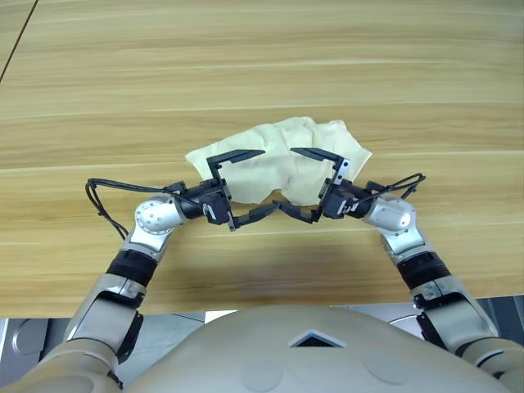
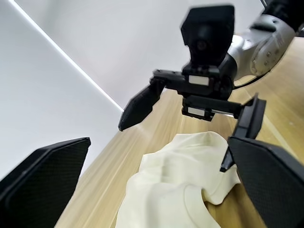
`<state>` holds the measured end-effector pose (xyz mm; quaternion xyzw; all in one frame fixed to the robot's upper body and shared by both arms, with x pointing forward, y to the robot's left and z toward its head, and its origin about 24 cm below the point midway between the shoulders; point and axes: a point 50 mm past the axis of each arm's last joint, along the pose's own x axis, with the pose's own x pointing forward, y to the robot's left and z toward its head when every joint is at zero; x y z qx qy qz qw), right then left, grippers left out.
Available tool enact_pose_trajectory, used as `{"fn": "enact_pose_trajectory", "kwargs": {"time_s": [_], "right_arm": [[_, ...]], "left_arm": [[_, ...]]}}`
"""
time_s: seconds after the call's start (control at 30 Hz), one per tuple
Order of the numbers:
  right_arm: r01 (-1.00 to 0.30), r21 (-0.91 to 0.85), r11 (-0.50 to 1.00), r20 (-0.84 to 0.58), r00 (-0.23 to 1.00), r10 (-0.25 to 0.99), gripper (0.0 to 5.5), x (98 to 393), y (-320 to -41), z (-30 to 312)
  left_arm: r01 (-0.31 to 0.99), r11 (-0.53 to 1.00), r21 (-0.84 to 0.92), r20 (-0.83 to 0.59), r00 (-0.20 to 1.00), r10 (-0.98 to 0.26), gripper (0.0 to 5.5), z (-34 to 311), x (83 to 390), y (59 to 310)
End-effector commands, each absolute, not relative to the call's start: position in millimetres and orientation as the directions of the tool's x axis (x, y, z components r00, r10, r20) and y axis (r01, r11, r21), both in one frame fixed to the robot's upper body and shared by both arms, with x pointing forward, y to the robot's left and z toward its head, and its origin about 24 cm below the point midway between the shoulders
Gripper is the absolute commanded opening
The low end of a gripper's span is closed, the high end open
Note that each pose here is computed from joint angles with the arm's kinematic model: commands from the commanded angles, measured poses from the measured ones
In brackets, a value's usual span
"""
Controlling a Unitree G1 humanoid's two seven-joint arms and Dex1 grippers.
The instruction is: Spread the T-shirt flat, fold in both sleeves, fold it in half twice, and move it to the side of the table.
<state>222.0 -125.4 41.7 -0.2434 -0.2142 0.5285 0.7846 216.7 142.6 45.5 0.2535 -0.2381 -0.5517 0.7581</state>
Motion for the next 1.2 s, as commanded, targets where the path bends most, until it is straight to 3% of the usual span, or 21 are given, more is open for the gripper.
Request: {"fn": "enact_pose_trajectory", "kwargs": {"time_s": [0.03, 0.17, 0.3, 0.5, 0.6, 0.8, 1.03, 1.2], "right_arm": [[-0.713, -0.63, 0.307, 0.072, 0.339, 0.938, 5.4, 225.8, -128.4, 46.1], [-0.718, -0.653, 0.239, -0.005, 0.319, 0.948, 5.4, 221.3, -133.6, 41.4], [-0.735, -0.671, 0.094, -0.138, 0.249, 0.958, 5.4, 206.9, -143.3, 34.8], [-0.7, -0.714, 0.014, -0.362, 0.387, 0.848, 5.4, 205.1, -184.0, 28.1], [-0.705, -0.709, -0.027, -0.496, 0.471, 0.73, 5.4, 202.4, -214.7, 26.0], [-0.745, -0.66, -0.091, -0.599, 0.45, 0.662, 5.4, 194.8, -216.5, 10.5], [-0.756, -0.647, -0.096, -0.596, 0.423, 0.683, 5.4, 195.3, -205.8, 4.5], [-0.76, -0.644, -0.093, -0.587, 0.412, 0.697, 4.46, 196.4, -199.6, 1.0]], "left_arm": [[0.706, 0.25, 0.663, 0.062, 0.281, -0.958, 5.36, 46.5, 221.5, 142.7], [0.726, 0.167, 0.667, -0.055, 0.272, -0.961, 5.36, 41.1, 220.0, 152.3], [0.75, -0.012, 0.662, -0.238, 0.194, -0.952, 5.36, 33.1, 205.5, 167.9], [0.736, -0.151, 0.66, -0.495, 0.274, -0.825, 5.36, 24.2, 202.8, 210.1], [0.695, -0.145, 0.705, -0.508, 0.35, -0.787, 5.36, 31.3, 204.2, 221.4], [0.678, -0.15, 0.72, -0.53, 0.397, -0.749, 5.36, 29.8, 200.4, 221.6], [0.678, -0.138, 0.722, -0.548, 0.439, -0.712, 4.25, 21.9, 210.4, 223.9], [0.669, -0.141, 0.729, -0.558, 0.464, -0.688, 3.4, 16.3, 217.1, 224.3]]}}
